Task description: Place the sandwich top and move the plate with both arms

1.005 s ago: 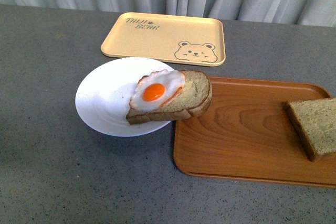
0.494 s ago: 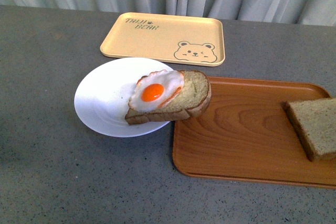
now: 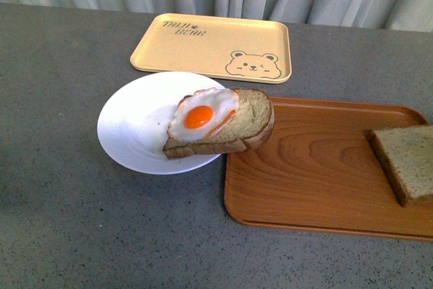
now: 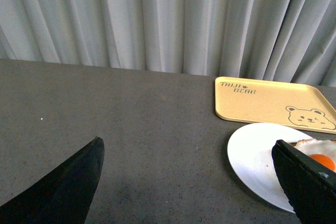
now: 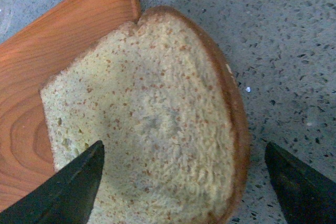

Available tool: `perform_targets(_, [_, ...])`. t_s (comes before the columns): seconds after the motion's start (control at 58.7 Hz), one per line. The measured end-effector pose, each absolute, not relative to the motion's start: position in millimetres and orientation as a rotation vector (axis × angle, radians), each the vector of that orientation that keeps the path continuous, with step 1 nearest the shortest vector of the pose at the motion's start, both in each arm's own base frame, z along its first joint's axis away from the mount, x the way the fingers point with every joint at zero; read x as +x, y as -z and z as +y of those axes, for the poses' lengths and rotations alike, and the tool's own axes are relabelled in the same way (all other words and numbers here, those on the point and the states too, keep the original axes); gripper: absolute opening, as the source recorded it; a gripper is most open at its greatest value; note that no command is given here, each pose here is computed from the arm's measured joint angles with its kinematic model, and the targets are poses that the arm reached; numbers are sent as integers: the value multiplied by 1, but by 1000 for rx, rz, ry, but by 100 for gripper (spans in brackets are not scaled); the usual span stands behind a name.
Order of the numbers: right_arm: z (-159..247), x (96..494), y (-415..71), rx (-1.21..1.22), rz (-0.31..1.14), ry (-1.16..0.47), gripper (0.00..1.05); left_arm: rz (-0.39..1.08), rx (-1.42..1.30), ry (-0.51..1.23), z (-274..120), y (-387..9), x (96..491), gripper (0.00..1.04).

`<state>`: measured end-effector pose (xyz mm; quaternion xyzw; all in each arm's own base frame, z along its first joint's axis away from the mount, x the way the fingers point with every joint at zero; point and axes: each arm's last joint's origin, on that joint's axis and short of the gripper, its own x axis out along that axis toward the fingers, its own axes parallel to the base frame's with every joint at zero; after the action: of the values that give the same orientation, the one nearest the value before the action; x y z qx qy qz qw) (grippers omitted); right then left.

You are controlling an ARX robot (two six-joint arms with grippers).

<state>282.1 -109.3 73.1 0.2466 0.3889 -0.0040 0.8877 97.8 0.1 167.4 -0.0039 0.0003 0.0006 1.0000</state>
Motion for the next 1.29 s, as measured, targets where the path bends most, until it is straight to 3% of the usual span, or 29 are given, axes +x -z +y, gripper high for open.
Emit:
perform_targets(0.477, [-106,282,-99,548,734,-22,4,1,-8,-1,0,-167,98,96])
perform_targets(0.716, [-77,297,-160,558,579,-129,3,1,-8,-1,0,-167,98,96])
perform_targets(0.937, [2,339,-214,524,436,-275,3,1,-8,-1,0,-167,98,96])
perform_targets(1.295, [153,361,-176,499,531,-457,3,1,-8,-1,0,-167,98,96])
